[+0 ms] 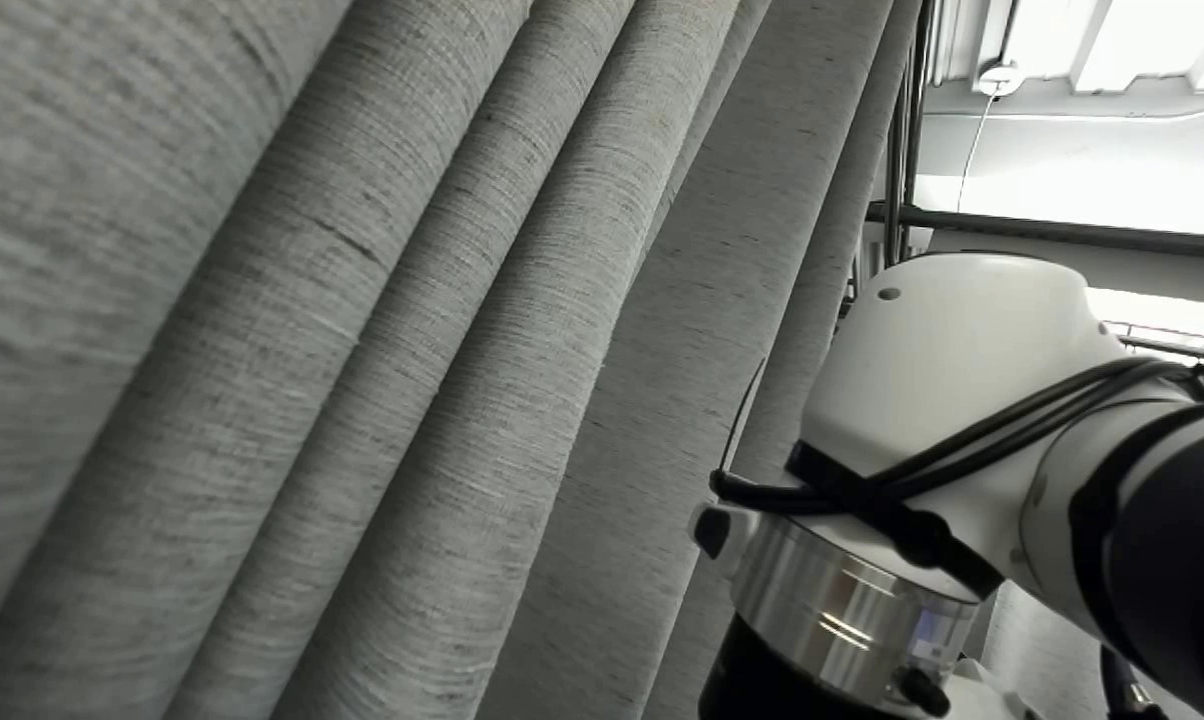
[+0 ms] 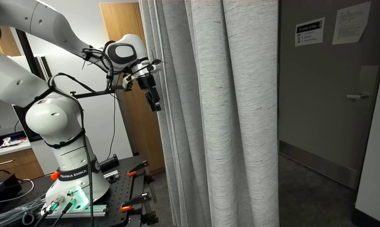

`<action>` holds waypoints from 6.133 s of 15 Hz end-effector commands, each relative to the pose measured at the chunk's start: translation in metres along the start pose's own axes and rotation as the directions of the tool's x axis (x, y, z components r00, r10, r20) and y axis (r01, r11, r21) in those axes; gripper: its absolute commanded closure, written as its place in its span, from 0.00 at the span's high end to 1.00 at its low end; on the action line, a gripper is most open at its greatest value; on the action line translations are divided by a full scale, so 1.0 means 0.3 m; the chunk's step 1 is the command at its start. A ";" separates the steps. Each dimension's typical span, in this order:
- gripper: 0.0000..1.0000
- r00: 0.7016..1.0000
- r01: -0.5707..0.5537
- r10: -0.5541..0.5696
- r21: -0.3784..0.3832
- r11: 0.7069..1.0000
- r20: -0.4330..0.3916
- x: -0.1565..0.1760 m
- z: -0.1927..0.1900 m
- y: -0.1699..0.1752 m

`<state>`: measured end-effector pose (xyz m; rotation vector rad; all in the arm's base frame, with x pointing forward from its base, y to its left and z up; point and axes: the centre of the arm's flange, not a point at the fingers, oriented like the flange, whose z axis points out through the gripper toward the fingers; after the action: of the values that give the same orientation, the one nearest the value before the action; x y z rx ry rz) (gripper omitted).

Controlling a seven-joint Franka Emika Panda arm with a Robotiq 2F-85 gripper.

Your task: Pull the curtain to the left

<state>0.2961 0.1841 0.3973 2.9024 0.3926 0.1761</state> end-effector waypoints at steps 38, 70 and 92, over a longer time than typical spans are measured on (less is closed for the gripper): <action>1.00 0.934 -0.353 0.353 0.003 0.935 0.053 0.185 -0.005 0.189; 1.00 0.830 -0.557 0.543 -0.230 0.798 -0.127 0.108 -0.011 0.560; 1.00 0.628 -0.729 0.577 -0.134 0.672 -0.522 0.080 -0.183 1.074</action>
<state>0.3883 -0.0936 0.5111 2.5954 -0.5999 0.7711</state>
